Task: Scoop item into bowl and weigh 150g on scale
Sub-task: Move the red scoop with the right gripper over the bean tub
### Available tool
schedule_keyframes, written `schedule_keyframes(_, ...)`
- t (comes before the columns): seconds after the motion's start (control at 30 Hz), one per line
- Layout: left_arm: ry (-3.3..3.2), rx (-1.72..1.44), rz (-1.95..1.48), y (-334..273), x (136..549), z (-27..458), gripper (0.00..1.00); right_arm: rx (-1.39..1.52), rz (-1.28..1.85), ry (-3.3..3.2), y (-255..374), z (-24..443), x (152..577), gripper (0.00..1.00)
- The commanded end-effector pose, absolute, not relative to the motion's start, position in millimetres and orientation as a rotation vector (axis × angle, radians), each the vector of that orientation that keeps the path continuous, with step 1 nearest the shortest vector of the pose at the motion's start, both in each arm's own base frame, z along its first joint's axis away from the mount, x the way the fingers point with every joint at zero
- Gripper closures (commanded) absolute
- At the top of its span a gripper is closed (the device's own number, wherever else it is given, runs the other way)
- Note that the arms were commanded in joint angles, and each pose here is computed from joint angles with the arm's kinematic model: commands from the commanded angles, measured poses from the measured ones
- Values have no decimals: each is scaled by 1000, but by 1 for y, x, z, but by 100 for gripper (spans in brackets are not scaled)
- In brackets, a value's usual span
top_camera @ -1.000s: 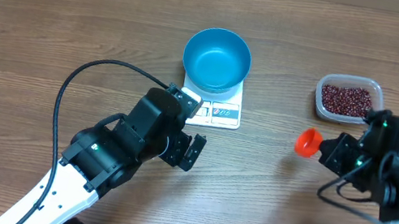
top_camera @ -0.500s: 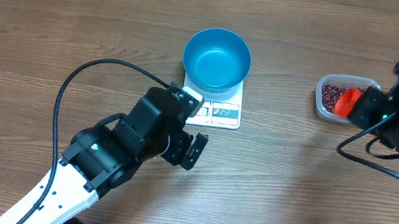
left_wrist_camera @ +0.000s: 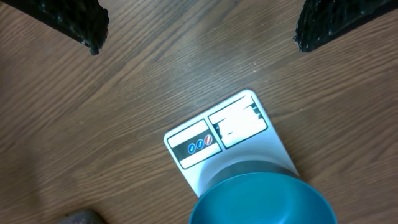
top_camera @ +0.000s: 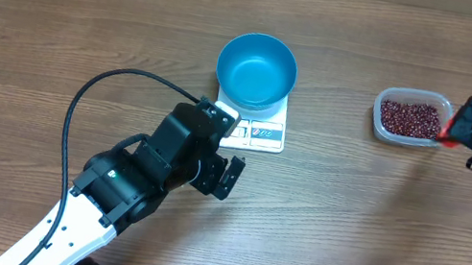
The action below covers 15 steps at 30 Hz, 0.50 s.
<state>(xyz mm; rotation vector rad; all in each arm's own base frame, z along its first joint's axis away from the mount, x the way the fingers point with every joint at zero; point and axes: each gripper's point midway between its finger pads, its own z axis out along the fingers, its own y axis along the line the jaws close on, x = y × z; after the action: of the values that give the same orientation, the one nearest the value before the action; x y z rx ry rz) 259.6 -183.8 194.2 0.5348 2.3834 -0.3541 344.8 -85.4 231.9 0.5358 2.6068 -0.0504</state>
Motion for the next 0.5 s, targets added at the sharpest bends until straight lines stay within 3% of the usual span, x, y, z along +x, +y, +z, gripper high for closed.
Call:
schedule_keyframes(0.0, 2368, 531, -284, -175, 265, 193, 0, 445, -64, 2616, -89, 231, 354, 96)
schedule_keyframes(0.47, 2338, 536, -263, -175, 270, 197, 0, 181, -41, 2559, -82, 231, 390, 96)
